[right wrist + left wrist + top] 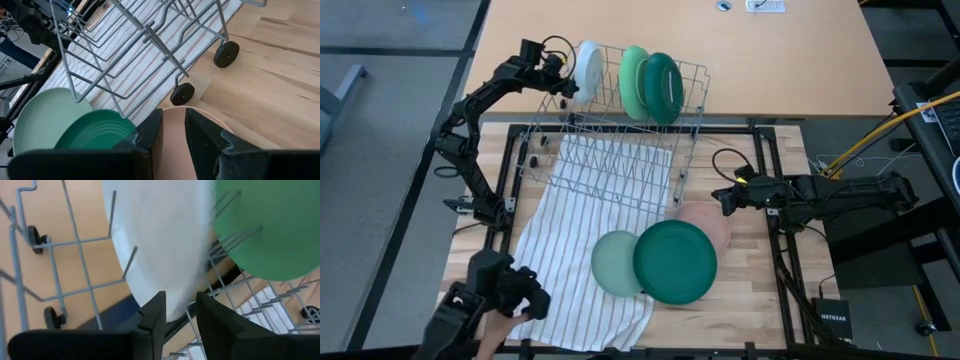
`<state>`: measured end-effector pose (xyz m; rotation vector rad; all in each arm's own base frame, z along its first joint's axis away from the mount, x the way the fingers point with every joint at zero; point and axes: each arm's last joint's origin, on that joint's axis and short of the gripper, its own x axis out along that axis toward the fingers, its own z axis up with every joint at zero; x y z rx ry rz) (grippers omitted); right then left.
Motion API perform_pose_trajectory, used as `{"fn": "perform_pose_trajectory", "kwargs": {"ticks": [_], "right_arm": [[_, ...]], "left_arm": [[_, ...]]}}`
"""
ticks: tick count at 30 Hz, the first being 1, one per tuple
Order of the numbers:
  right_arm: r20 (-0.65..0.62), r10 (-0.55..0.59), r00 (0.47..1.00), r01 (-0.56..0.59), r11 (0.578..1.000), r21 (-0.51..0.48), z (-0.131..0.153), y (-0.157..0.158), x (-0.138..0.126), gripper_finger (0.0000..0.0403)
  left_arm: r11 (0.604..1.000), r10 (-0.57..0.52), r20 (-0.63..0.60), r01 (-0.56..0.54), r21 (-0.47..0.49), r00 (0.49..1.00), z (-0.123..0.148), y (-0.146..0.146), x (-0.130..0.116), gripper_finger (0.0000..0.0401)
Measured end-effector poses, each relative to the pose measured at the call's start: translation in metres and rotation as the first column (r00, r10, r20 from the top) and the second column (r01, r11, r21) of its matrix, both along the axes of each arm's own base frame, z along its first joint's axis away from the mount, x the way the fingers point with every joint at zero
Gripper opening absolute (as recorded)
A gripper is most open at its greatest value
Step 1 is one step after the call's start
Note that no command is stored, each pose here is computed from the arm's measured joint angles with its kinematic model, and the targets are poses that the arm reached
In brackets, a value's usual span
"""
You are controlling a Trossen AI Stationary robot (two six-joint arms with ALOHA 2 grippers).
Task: Sort dishes
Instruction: Put the white plate into the dishwasher rack, then put the dark green plate into the dishwasher rack
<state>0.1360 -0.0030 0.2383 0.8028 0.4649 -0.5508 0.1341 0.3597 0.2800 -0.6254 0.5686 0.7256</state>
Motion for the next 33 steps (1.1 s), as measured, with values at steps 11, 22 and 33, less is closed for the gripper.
{"fn": "perform_pose_trajectory", "kwargs": {"ticks": [11, 22, 33], "right_arm": [[-0.001, 0.0, 1.0, 0.0, 1.0, 0.0, 0.0, 0.0, 0.0, 0.0085], [-0.001, 0.009, 1.0, -0.009, 1.0, 0.006, 0.0, 0.0, 0.0, 0.0085], [-0.003, 0.018, 1.0, -0.018, 1.0, 0.007, 0.0, 0.001, 0.0, 0.0085]], "left_arm": [[0.999, 0.032, 0.002, -0.032, 0.002, 0.999, 0.0, 0.004, -0.012, 0.0093], [0.999, -0.012, 0.07, 0.008, 0.052, 0.997, 0.025, -0.007, -0.017, 0.0095], [0.988, -0.12, 0.149, 0.103, 0.117, 0.982, 0.066, -0.044, -0.01, 0.0095]]}}
